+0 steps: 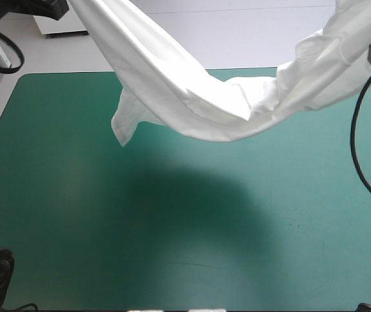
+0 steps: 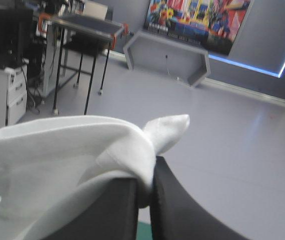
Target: Fold the cloth
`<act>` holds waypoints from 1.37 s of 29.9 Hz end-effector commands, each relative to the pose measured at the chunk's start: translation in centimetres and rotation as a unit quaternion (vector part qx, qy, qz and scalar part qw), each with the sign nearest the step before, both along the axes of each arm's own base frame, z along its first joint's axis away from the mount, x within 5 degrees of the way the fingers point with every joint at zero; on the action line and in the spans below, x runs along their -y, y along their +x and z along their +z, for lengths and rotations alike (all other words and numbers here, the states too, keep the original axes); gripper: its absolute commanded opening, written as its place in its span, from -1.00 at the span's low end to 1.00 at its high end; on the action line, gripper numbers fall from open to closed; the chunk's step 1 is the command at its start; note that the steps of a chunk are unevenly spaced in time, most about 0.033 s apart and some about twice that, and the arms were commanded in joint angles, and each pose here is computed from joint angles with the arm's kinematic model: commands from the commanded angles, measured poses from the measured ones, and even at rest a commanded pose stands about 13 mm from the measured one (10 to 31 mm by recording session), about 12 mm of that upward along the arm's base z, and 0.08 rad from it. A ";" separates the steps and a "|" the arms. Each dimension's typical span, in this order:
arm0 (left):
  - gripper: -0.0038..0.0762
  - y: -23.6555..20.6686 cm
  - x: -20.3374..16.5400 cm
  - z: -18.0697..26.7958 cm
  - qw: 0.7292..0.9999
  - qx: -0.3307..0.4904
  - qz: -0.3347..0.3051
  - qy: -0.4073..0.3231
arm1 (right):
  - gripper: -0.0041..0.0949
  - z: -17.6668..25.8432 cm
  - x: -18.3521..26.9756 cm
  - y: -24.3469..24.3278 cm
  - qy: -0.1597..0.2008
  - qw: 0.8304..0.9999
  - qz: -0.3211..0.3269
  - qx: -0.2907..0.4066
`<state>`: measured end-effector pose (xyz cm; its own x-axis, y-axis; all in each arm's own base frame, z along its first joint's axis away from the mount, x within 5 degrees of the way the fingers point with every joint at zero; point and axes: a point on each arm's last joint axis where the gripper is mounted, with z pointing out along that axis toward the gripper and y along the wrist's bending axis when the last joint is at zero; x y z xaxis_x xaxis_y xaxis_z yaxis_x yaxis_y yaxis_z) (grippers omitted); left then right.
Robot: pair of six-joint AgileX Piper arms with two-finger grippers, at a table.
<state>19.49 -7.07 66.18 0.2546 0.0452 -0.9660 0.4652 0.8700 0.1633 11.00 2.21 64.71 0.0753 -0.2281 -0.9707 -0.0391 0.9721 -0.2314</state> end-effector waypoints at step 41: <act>-0.96 25.5 4.6 -24.8 0.914 -0.377 0.049 0.140 | -0.95 -23.0 -9.2 31.4 0.011 0.923 -0.003 -0.385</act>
